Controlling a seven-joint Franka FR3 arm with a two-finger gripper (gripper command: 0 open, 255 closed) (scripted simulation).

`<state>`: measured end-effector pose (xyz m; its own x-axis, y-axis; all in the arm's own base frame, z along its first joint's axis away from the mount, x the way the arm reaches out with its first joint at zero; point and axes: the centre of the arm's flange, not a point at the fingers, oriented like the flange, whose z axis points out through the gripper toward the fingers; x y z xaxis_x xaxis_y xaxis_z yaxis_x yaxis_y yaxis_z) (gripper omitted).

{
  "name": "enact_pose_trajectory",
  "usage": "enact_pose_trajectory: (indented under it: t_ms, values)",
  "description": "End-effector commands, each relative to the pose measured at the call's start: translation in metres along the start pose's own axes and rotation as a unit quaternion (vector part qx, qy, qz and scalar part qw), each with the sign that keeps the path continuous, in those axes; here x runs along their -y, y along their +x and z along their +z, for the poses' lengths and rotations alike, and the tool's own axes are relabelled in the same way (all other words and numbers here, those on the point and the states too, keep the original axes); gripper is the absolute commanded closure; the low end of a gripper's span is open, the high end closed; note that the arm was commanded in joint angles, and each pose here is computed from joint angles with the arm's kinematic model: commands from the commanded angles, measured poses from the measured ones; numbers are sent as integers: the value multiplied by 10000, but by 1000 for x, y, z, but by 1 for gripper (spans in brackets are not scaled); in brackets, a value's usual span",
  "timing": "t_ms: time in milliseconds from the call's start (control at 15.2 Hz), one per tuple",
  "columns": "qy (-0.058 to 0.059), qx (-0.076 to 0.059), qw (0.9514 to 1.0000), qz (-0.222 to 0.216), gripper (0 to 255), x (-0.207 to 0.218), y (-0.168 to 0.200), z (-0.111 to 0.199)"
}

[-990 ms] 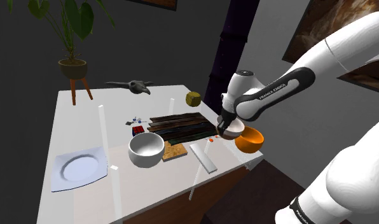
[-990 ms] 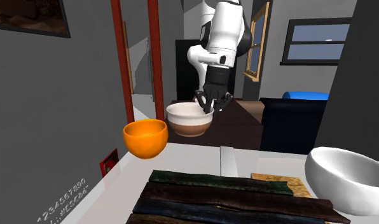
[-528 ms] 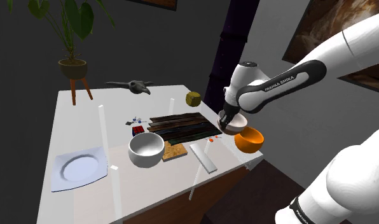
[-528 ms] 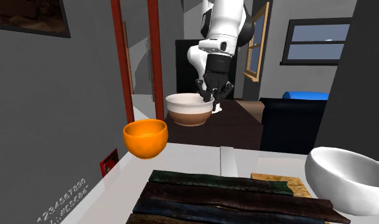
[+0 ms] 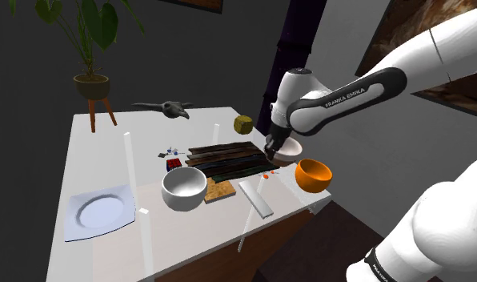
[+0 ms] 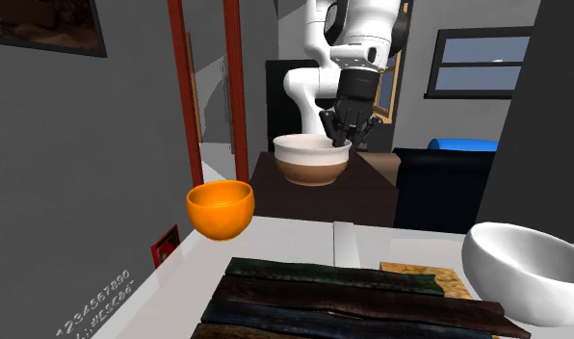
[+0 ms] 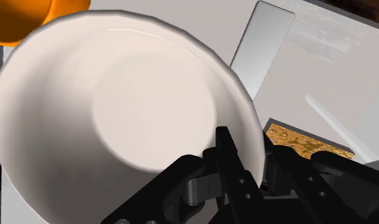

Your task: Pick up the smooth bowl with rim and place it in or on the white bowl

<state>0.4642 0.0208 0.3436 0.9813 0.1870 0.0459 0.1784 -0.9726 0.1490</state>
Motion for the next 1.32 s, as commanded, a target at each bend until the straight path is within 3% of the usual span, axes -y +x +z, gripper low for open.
enact_pose_trajectory:
  t_ms: [0,1254]
  values:
    - [0,-3,10000,4,255,24,11,-2]
    - [0,-3,10000,4,255,232,147,-35]
